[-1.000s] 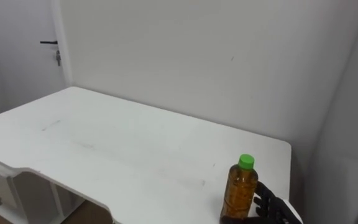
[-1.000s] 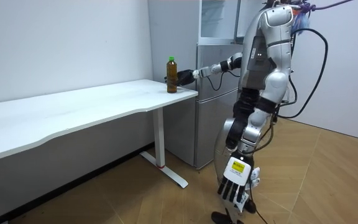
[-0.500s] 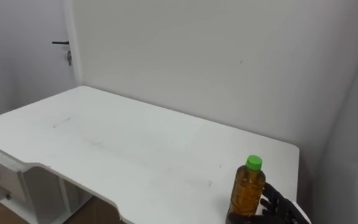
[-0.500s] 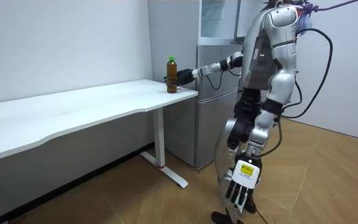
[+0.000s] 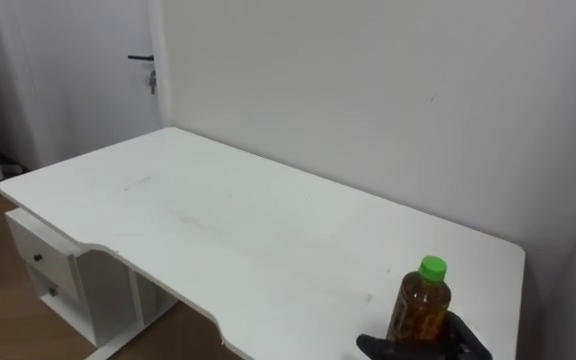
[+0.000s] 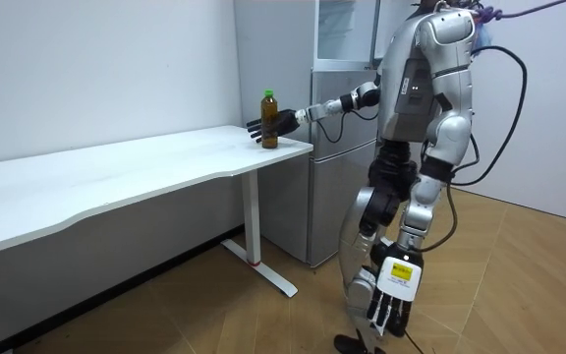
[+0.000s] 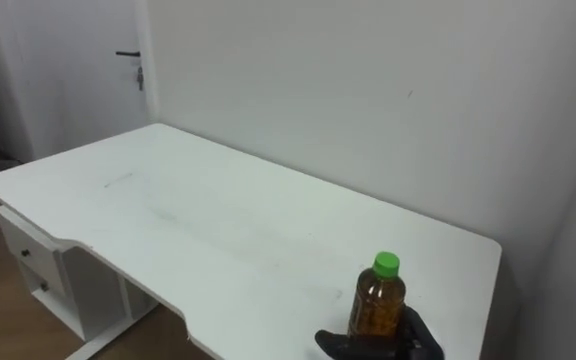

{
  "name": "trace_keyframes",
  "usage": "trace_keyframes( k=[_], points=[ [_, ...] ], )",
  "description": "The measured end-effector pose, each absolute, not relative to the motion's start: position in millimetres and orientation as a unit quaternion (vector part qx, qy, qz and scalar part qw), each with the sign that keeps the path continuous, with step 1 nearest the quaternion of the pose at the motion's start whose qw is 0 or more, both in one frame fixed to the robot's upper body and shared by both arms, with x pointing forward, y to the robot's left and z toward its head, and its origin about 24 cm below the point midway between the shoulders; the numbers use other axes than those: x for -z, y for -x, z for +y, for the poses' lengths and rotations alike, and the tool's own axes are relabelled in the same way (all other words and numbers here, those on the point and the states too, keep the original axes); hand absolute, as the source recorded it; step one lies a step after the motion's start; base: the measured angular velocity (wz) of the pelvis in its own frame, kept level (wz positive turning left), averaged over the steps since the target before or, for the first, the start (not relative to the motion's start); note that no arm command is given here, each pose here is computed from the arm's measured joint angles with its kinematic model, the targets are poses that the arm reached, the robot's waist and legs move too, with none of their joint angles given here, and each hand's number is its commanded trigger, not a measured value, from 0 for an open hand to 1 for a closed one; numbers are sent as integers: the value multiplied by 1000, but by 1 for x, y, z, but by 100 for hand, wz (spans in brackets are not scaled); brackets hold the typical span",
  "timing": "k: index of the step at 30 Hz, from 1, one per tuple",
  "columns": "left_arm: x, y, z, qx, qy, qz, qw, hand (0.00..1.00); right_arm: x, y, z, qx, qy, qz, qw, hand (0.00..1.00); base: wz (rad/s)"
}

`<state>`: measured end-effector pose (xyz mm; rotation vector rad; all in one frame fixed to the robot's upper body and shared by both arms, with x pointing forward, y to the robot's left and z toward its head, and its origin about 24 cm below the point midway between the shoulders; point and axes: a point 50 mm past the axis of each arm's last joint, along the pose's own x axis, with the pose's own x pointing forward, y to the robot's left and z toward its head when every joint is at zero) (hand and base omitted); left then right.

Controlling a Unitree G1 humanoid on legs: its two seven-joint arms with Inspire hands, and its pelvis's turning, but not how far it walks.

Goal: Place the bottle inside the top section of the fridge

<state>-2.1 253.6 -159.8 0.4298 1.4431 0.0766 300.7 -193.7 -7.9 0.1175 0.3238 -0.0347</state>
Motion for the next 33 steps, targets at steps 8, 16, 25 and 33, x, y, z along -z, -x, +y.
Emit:
trace_keyframes(
  k=[8, 16, 25, 33],
  points=[
    [160, 1, 253, -28, -189, 656, 730, 0, 8, -301, -193, 9, -60, 161, 985, 100, 0],
    [160, 0, 253, -28, -189, 656, 731, 0, 9, -300, -192, 5, -61, 167, 984, 100, -1],
    [160, -1, 253, -28, -192, 653, 732, 0, 10, -300, -190, -6, -77, 173, 982, 100, 0],
    [158, -6, 257, -42, -187, 641, 743, 0, 0, -301, -188, -30, -76, 158, 984, 100, -6]
  ],
)
